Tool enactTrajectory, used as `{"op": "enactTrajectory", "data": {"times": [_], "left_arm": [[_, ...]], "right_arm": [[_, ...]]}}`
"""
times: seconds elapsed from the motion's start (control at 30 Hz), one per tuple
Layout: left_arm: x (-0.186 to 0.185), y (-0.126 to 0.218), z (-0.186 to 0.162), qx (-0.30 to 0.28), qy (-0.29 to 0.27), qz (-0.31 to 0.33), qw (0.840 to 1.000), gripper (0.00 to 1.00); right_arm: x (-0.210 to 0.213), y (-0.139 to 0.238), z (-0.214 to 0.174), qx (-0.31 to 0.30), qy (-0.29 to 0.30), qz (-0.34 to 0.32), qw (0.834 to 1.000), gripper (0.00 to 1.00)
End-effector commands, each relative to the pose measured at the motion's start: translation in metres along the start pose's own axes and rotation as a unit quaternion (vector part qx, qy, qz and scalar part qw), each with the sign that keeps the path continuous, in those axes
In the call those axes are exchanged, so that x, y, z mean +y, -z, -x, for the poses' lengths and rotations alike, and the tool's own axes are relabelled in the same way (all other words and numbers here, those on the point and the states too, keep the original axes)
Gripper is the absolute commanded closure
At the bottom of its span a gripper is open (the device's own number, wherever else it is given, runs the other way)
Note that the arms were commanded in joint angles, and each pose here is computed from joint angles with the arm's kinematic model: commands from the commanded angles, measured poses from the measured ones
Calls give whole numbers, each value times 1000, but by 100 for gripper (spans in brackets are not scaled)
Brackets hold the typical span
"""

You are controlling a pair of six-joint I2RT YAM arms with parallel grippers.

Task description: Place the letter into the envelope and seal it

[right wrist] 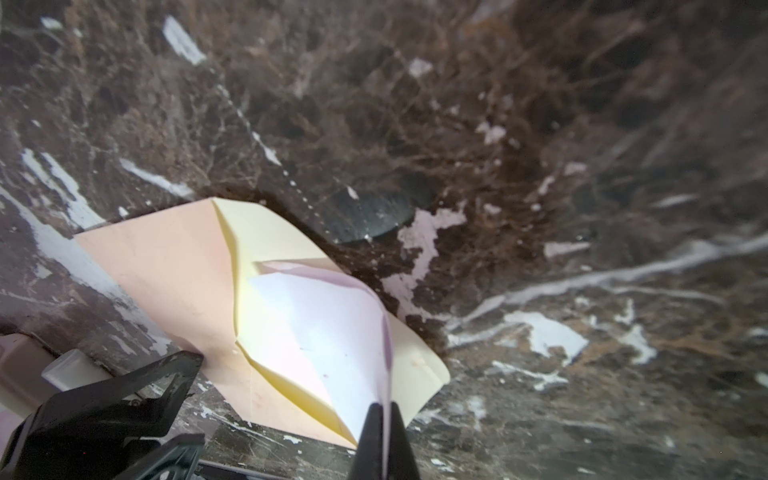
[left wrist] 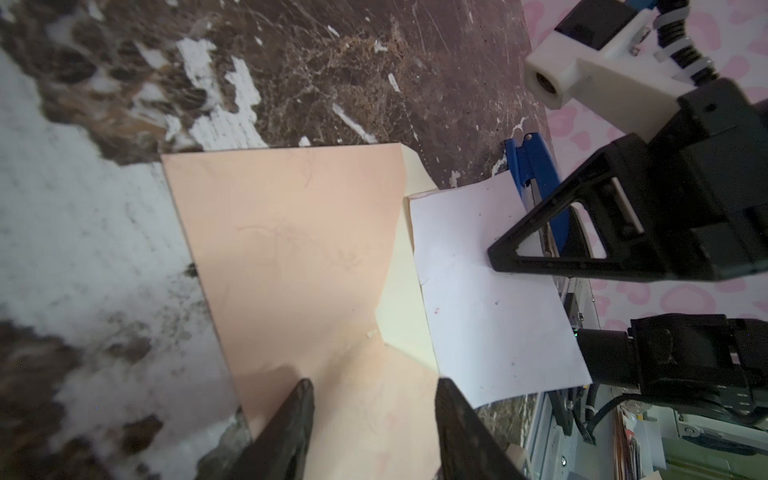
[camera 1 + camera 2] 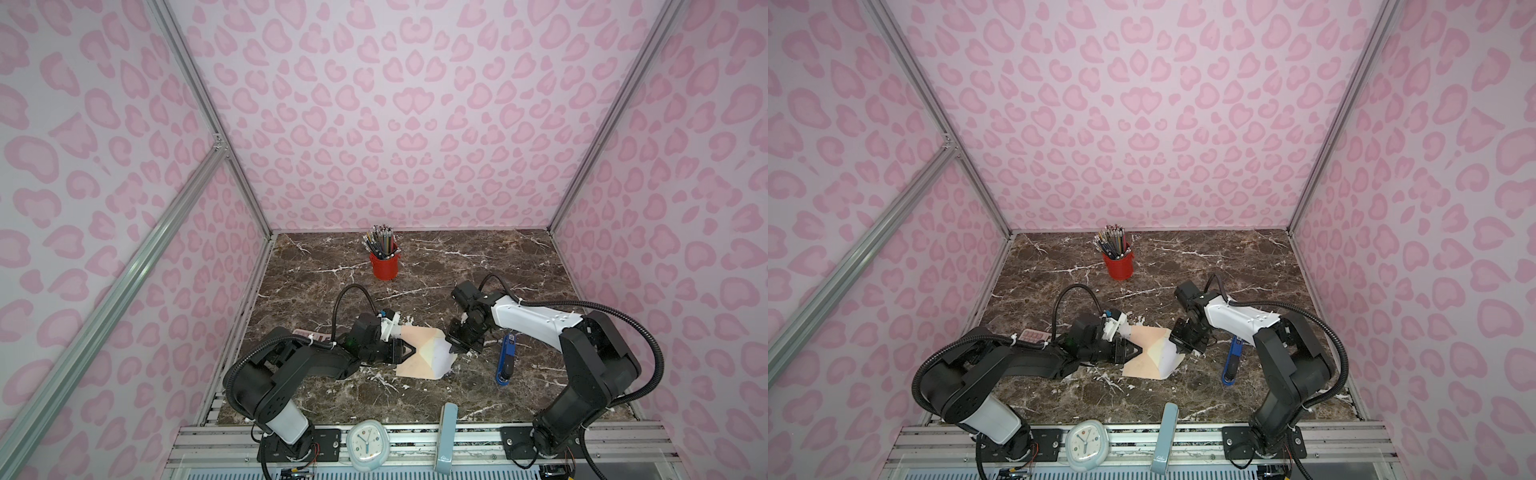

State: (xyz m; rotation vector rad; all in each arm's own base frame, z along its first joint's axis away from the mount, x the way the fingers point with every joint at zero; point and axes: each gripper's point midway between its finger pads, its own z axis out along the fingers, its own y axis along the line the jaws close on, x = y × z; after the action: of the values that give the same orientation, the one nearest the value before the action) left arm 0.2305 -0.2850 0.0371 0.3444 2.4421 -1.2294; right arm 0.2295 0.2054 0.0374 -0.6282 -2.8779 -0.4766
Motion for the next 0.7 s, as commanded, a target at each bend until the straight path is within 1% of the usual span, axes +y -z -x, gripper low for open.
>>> {"op": "enactTrajectory", "data": {"times": [0.0, 0.1, 0.23, 0.33, 0.5, 0.67], "left_arm": [[-7, 4, 2, -2, -6, -9, 1000, 44], [-12, 7, 5, -8, -9, -13, 1000, 38], [-17, 11, 11, -17, -7, -15, 1000, 34], [-9, 16, 14, -25, 8, 4, 1000, 33], [15, 26, 15, -23, 31, 67, 997, 33], [27, 25, 16, -16, 45, 80, 996, 35]], "right_arm": [[-3, -2, -1, 5, 1, -10, 1000, 100], [-1, -3, -1, 7, 6, -9, 1000, 100], [2, -4, -1, 10, 16, -11, 1000, 100], [4, -4, -1, 10, 20, -9, 1000, 100], [5, -4, 0, 10, 28, -10, 1000, 100], [8, -4, 2, 10, 34, -6, 999, 100]]}}
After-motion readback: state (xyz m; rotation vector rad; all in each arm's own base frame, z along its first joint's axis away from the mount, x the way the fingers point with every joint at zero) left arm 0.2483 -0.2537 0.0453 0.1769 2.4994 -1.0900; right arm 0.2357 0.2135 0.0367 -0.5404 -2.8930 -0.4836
